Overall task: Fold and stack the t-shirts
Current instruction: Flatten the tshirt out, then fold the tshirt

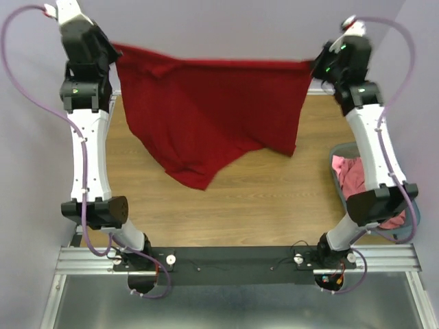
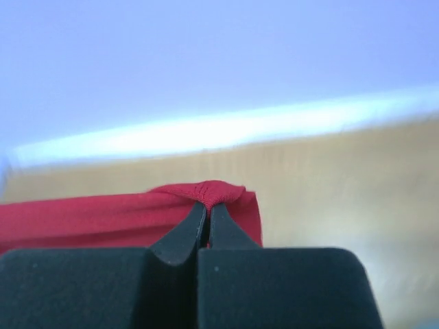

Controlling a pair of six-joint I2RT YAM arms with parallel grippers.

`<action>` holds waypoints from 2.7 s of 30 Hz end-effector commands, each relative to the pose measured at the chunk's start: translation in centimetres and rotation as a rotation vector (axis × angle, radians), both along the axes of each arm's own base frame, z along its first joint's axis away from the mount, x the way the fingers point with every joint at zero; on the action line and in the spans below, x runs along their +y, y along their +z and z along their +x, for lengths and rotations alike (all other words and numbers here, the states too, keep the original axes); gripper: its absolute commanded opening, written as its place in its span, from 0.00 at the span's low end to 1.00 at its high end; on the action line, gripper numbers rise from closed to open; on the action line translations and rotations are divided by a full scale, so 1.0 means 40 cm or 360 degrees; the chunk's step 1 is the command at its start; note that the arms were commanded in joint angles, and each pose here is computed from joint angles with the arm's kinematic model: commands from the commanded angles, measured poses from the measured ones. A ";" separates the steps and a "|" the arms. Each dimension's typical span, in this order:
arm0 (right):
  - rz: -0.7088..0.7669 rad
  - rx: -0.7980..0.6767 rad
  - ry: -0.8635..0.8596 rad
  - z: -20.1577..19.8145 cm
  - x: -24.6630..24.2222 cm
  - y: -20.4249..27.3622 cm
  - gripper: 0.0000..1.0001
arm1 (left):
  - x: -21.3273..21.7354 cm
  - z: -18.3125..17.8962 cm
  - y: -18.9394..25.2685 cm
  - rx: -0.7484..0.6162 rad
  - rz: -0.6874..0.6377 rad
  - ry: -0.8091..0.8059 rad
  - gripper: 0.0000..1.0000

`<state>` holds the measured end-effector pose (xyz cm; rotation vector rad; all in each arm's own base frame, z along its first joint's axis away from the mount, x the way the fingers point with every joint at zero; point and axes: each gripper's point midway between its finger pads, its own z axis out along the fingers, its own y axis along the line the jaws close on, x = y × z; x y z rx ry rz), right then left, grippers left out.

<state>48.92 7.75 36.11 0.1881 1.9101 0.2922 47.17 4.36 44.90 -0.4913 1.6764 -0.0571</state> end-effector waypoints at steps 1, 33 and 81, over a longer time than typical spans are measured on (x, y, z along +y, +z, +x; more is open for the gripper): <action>-0.0218 -0.0369 -0.0312 -0.060 -0.126 0.279 0.01 | -0.003 -0.097 0.273 -0.0402 -0.0053 0.0001 0.00; -0.0575 -0.0651 -0.0297 -0.454 -0.202 0.391 0.01 | -0.018 -0.364 0.318 -0.0672 0.0286 -0.0045 0.00; -0.0803 0.0433 -0.0214 0.286 -0.240 -0.597 0.01 | -0.096 0.262 -0.702 0.0650 -0.0299 -0.0231 0.00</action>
